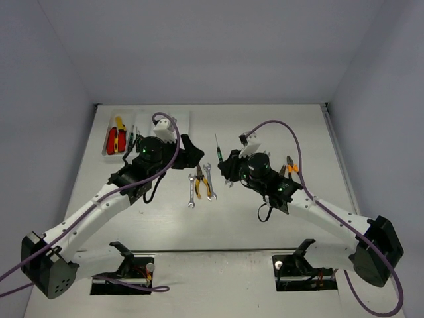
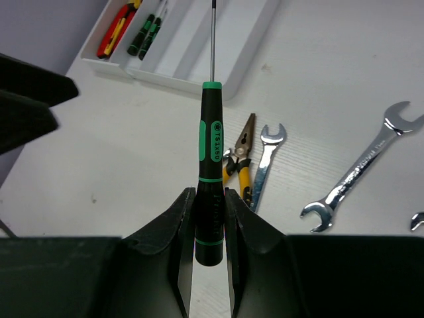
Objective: Sort the tools into containers
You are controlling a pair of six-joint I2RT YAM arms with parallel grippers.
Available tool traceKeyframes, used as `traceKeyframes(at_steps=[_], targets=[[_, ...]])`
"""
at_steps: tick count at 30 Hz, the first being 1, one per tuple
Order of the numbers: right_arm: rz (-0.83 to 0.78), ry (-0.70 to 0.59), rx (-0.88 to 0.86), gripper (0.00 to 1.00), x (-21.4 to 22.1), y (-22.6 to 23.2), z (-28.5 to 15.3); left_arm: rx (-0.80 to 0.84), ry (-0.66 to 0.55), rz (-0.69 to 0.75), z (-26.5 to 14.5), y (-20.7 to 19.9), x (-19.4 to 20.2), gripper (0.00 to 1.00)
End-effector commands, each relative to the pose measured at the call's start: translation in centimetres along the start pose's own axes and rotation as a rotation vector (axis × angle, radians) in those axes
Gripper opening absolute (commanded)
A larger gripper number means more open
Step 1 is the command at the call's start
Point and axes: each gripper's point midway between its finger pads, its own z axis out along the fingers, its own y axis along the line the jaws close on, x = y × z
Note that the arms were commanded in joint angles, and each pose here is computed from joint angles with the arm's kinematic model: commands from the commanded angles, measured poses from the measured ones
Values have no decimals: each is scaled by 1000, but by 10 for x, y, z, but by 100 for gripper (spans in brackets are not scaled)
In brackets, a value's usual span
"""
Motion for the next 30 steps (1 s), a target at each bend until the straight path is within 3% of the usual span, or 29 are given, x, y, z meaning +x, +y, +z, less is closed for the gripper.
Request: traceKeyframes(at_steps=[1, 10, 19, 27, 30], targets=[[68, -153, -142, 0, -41, 40, -8, 122, -176, -27, 3, -50, -52, 64], [67, -165, -227, 0, -38, 62, -14, 165, -137, -23, 23, -77, -33, 63], [65, -188, -241, 0, -43, 67, -19, 153, -100, -34, 35, -78, -21, 50], [66, -190, -236, 6, -41, 65, -19, 141, -86, -32, 39, -75, -14, 17], [62, -189, -235, 18, -40, 64, -19, 131, -88, -32, 39, -72, -13, 4]])
